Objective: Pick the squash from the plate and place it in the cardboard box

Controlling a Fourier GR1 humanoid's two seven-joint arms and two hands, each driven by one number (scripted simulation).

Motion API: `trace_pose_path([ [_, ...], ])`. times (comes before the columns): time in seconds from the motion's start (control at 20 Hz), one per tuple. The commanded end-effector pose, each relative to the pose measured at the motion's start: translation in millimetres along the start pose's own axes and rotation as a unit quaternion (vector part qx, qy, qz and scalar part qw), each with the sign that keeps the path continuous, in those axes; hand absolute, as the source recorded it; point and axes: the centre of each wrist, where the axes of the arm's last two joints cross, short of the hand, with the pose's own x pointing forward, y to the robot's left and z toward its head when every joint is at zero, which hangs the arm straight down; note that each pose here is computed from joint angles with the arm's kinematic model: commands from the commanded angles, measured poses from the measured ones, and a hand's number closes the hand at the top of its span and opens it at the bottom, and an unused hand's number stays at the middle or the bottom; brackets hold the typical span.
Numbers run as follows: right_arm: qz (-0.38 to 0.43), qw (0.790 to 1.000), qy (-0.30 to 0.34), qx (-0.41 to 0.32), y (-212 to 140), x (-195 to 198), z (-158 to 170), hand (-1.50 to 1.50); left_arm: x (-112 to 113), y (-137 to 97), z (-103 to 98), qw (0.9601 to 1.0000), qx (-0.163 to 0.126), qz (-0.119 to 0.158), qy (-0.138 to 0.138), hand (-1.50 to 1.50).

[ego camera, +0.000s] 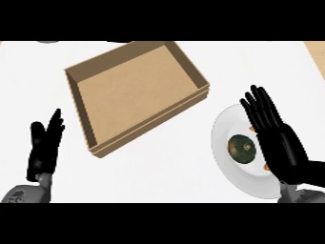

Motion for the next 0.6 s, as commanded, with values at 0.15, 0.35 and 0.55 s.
trace_pose_path([
  [0.15,-0.004,0.971,0.025,0.236,-27,4,-16,-1.50,24,34,-13,0.9905,0.030,-0.101,-0.089,0.00],
  [0.35,0.265,0.894,-0.104,0.347,-29,84,-50,-1.50,27,40,-13,0.9872,0.024,-0.127,-0.093,0.00],
  [0.55,0.134,0.908,-0.041,0.395,-83,12,-20,-1.50,47,51,-20,0.9813,0.025,-0.136,-0.134,0.00],
])
